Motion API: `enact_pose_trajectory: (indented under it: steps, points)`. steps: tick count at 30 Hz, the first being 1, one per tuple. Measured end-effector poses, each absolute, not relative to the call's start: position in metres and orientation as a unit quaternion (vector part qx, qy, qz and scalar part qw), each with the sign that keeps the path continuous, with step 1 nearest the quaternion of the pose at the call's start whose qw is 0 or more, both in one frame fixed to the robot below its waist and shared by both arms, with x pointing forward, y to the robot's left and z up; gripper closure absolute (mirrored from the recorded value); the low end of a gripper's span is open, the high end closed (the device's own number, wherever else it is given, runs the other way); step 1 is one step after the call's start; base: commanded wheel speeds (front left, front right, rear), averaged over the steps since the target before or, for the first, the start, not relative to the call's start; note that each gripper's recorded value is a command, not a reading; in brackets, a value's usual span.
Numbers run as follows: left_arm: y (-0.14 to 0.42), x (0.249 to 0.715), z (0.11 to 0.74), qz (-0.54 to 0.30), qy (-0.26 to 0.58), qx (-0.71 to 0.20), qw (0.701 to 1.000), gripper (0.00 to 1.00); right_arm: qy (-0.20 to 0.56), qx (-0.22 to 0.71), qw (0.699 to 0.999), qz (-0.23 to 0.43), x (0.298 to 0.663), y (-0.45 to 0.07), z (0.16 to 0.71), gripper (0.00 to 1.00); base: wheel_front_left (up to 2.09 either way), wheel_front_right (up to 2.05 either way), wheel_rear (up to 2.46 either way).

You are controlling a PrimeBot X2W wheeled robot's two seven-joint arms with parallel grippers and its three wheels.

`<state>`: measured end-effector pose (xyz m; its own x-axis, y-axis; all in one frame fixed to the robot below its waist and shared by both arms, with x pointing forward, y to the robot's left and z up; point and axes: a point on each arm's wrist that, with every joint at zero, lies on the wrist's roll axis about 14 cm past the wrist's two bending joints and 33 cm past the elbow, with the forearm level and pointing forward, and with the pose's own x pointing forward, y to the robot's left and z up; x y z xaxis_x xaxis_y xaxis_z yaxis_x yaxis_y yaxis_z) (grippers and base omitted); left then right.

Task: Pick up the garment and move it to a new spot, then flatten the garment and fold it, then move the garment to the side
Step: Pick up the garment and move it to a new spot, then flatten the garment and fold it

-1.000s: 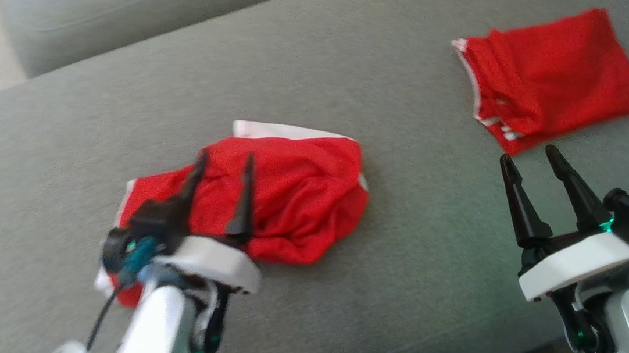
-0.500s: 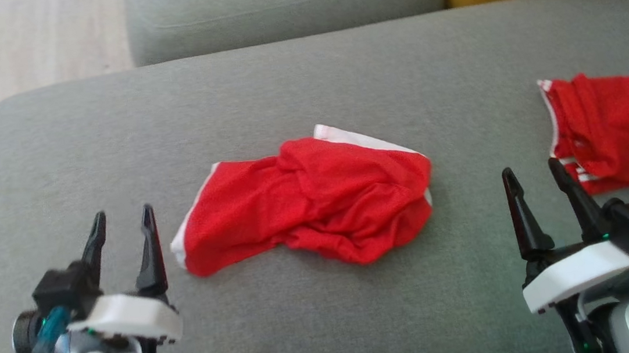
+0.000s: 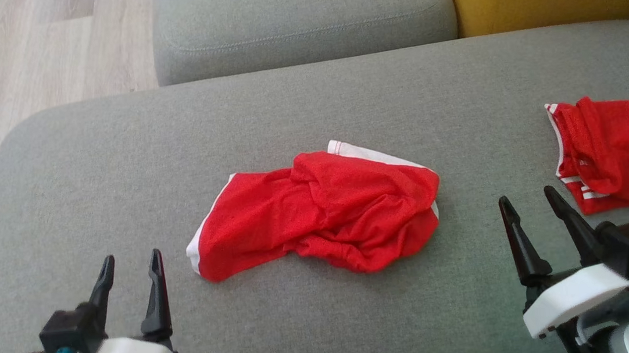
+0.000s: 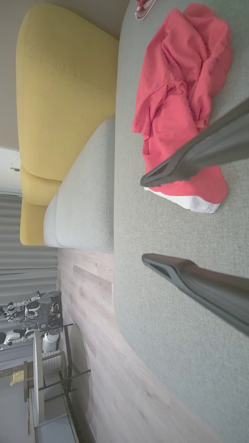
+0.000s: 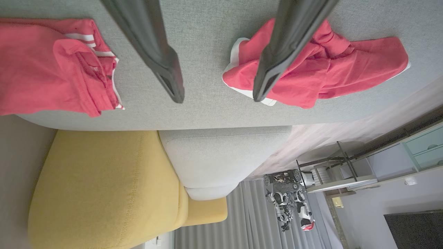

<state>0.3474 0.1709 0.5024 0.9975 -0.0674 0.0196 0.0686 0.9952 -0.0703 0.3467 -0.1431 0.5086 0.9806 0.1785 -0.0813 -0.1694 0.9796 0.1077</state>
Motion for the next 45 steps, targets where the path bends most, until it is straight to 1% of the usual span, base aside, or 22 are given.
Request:
enact_pose_trajectory:
  steps: [6, 12, 45]
  points:
    - [0.166, 0.336, 0.502, -0.043, -0.002, -0.026, 0.999, 0.0, 0.036, 0.046, 0.995, 0.08, 0.344, -0.148, 0.515, 0.0, 0.0, 0.0, 0.0]
    - [0.168, 0.327, 0.497, -0.043, 0.01, -0.023, 0.999, 0.0, 0.053, 0.043, 0.995, 0.078, 0.334, -0.149, 0.506, 0.0, 0.0, 0.0, 0.0]
    - [0.165, 0.325, 0.498, -0.043, 0.016, -0.021, 0.999, 0.0, 0.061, 0.042, 0.994, 0.084, 0.338, -0.146, 0.502, 0.0, 0.0, 0.0, 0.0]
